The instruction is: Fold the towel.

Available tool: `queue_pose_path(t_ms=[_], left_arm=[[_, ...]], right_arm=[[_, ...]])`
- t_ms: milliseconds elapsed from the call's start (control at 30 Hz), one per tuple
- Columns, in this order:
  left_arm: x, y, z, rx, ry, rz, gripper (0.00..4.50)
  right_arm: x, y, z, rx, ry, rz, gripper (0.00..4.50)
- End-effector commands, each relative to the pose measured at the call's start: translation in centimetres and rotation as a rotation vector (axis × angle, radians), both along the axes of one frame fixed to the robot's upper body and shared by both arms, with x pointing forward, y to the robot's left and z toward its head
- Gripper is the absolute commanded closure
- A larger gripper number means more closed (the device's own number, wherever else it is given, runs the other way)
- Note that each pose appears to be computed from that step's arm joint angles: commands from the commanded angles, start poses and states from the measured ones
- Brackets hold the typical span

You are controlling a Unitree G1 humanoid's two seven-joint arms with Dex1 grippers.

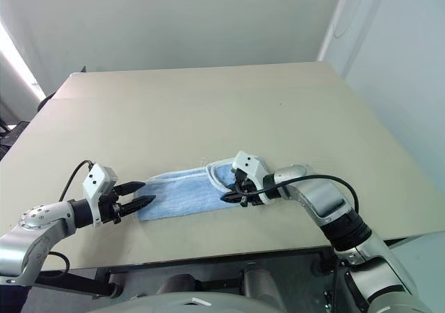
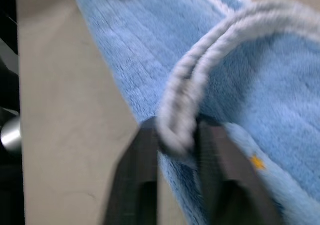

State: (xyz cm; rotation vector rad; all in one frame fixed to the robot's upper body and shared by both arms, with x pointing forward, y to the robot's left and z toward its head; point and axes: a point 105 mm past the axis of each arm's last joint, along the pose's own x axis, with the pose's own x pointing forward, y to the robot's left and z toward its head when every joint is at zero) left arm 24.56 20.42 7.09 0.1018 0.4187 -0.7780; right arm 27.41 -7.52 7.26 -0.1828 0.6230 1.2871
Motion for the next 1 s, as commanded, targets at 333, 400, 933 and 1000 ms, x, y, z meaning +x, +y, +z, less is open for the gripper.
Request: queue_pose_path(t_ms=[333,400,933,1000], left_arm=[[0.0,0.6,1.1,-0.002,-0.034,0.012,1.62],[0.1,0.7,1.2,-0.003,-0.036,0.015,1.62],[-1.4,4.3,1.7,-0.074,0.103,0.17,1.62],[-1.5,5.0,1.3,-0.107,0.137,0.213,1.62]], right_arm=[[5.5,-0.5,6.3,0.368,-0.137,-0.202,0.7],[5.8,-0.1,4.9,0.33,-0.151,-0.192,0.7],[6.8,2.2,-2.6,0.165,-0.239,-0.204,0.52],[6.9,2.6,-0.6,0.273,-0.23,-0.211,0.14]])
